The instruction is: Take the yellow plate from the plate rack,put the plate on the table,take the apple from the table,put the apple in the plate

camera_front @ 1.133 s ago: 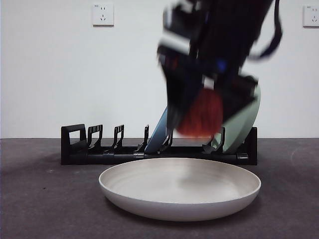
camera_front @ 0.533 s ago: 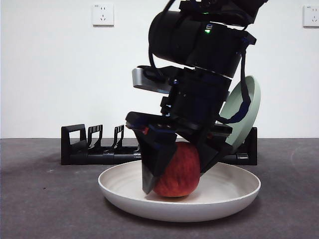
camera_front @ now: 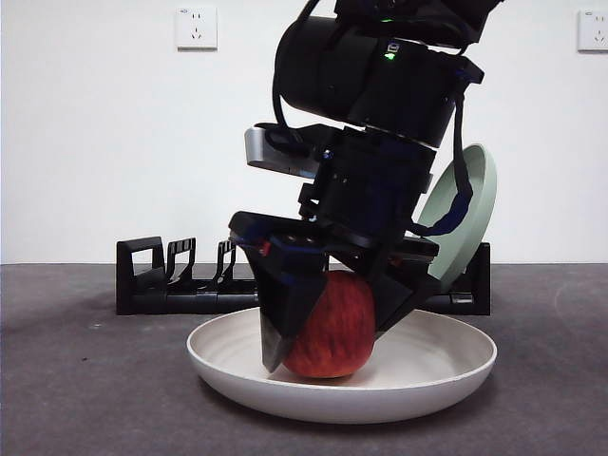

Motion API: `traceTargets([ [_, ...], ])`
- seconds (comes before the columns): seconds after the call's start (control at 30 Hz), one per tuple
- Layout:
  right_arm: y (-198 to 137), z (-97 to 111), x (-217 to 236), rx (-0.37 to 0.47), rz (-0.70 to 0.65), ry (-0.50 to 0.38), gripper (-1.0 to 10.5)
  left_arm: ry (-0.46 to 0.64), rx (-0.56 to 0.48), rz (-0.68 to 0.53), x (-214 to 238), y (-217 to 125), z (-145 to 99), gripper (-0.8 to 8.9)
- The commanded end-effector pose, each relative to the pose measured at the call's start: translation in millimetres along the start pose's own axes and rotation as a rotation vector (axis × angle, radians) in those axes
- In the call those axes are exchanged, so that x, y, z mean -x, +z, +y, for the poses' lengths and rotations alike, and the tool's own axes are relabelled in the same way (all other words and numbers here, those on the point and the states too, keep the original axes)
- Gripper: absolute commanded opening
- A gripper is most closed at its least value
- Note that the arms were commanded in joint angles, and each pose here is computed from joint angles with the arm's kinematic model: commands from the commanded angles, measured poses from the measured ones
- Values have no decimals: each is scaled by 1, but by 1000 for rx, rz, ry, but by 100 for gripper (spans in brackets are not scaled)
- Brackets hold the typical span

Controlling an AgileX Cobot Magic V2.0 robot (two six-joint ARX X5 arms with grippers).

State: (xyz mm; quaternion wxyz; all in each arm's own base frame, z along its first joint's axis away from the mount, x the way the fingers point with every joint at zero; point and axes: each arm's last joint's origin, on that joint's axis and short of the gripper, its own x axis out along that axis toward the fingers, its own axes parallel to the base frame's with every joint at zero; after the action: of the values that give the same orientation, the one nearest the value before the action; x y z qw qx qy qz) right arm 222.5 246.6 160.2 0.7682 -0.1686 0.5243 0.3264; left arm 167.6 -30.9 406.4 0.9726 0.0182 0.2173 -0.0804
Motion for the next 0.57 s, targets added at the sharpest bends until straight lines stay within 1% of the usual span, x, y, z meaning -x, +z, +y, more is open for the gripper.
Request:
traceTargets([
  [0.03, -4, 0, -5, -11, 27, 0, 415, 1, -1, 1, 0, -1, 0, 251],
  [0.2, -2, 1, 2, -9, 2, 3, 413, 1, -1, 8, 0, -1, 0, 251],
  [0.4, 5, -2, 27, -14, -80, 6, 410, -4, -1, 15, 0, -2, 0, 251],
  [0.57, 10, -10, 62, 2, -193, 0, 405, -115, -4, 15, 0, -2, -3, 251],
])
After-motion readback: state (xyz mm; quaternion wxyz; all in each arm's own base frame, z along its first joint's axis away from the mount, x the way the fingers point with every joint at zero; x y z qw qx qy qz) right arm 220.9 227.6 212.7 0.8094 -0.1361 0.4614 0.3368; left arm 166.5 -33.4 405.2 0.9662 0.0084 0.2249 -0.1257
